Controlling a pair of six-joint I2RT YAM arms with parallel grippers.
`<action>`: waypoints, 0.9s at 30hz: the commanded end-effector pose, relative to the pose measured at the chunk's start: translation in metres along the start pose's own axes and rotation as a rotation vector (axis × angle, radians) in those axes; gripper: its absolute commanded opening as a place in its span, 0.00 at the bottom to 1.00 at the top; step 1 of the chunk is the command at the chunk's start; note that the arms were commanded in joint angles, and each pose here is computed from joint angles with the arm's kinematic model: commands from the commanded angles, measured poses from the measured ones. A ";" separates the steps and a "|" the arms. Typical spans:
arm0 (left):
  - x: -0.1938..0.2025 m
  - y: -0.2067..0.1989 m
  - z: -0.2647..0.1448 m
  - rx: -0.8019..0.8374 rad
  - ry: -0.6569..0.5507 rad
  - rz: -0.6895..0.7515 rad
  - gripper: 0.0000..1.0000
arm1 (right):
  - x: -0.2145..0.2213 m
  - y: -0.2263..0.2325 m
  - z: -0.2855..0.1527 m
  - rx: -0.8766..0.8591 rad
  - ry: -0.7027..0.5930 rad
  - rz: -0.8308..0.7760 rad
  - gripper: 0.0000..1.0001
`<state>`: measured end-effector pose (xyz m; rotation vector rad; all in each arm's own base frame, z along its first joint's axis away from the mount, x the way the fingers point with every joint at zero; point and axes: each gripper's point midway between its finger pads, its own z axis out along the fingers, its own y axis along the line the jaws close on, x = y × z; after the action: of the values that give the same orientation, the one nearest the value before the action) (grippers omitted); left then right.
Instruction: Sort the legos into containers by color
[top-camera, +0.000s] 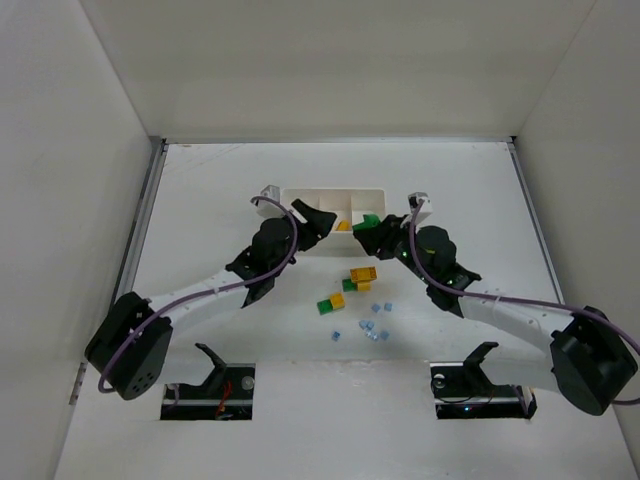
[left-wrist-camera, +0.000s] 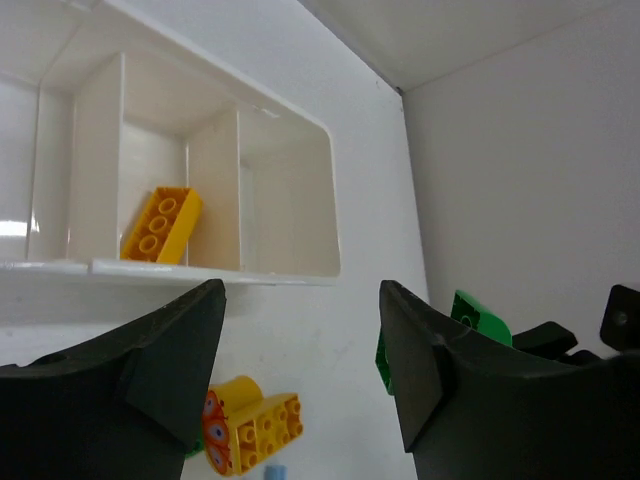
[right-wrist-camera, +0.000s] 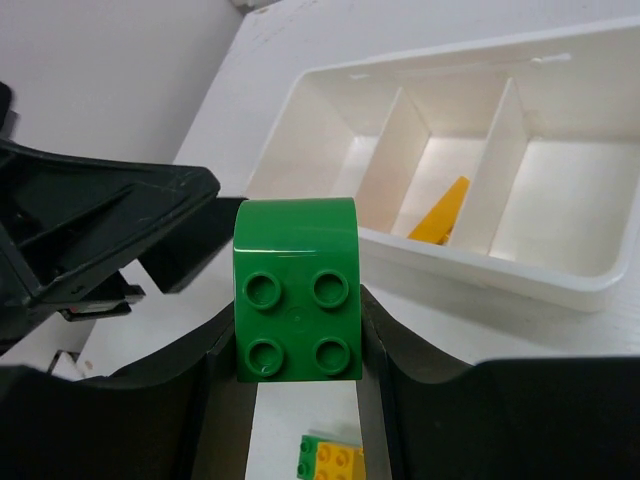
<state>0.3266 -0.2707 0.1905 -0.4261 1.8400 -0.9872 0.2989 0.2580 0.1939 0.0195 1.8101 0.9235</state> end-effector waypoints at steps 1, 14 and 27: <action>-0.003 0.003 -0.012 -0.013 0.013 -0.270 0.61 | -0.016 0.030 0.001 -0.144 -0.071 0.013 0.22; -0.037 -0.022 -0.035 0.192 0.144 -0.649 0.34 | -0.018 0.097 0.020 -0.399 -0.073 -0.021 0.23; -0.037 -0.019 -0.054 0.254 0.232 -0.854 0.64 | -0.023 0.125 0.039 -0.467 -0.129 -0.054 0.23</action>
<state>0.3036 -0.2328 0.2049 -1.0776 1.7752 -1.7431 0.2885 0.3521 0.2370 -0.2369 1.5954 1.2319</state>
